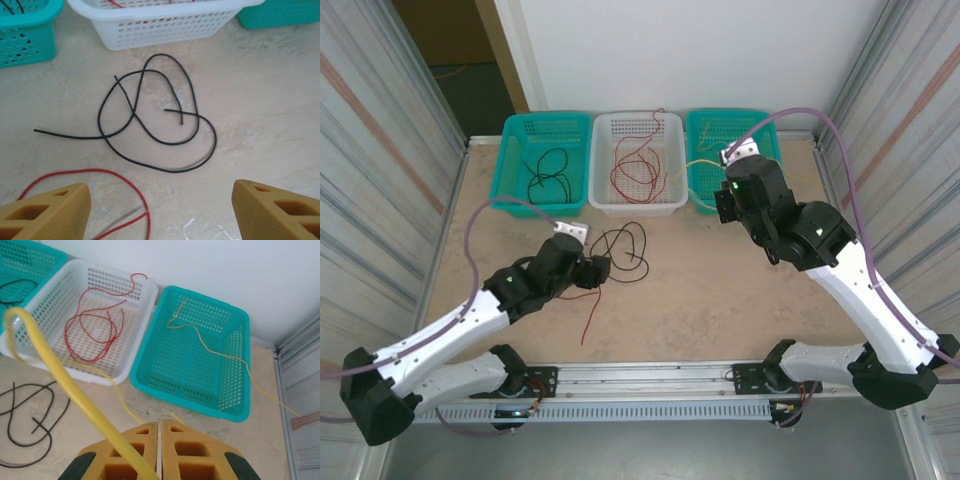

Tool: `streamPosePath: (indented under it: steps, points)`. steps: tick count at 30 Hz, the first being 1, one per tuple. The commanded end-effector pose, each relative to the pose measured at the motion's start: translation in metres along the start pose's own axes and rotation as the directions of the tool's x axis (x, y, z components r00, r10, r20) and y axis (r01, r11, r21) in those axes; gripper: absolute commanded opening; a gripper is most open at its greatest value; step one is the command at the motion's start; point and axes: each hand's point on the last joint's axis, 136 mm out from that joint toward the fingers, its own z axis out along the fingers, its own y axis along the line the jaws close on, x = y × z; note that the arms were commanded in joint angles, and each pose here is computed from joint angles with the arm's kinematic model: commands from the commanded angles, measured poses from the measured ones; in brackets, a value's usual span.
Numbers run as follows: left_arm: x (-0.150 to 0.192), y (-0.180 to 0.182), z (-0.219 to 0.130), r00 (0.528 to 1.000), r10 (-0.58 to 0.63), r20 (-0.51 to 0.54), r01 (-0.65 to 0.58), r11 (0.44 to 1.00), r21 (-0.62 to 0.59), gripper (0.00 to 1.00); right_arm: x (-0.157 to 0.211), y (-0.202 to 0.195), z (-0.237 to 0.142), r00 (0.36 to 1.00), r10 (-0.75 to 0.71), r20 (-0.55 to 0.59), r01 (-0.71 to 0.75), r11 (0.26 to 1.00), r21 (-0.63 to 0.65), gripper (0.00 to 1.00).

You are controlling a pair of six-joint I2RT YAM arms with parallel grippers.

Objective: Untangle the cables

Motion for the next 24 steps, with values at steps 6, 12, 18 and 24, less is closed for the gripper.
streamPosePath:
  steps: [6,12,18,24]
  points:
    - [-0.037,-0.027,-0.03,0.992,-0.121,0.033,0.115,0.984,0.136,0.72,-0.018,-0.019,0.011,0.993,0.118,0.03,-0.118,0.993,0.002,0.07]
    - [-0.048,-0.051,-0.021,0.986,-0.163,-0.018,0.163,0.963,0.215,0.71,-0.033,-0.047,0.024,0.976,0.215,0.033,-0.216,0.976,0.023,0.08]
    - [-0.044,-0.049,-0.009,0.977,-0.204,-0.062,0.212,0.96,0.181,0.7,-0.048,-0.088,0.054,0.935,0.345,0.087,-0.351,0.933,0.079,0.11]
    - [-0.035,-0.032,0.007,0.949,-0.3,-0.101,0.313,0.938,0.151,0.68,-0.056,-0.128,0.102,0.85,0.514,0.118,-0.524,0.846,0.092,0.1]
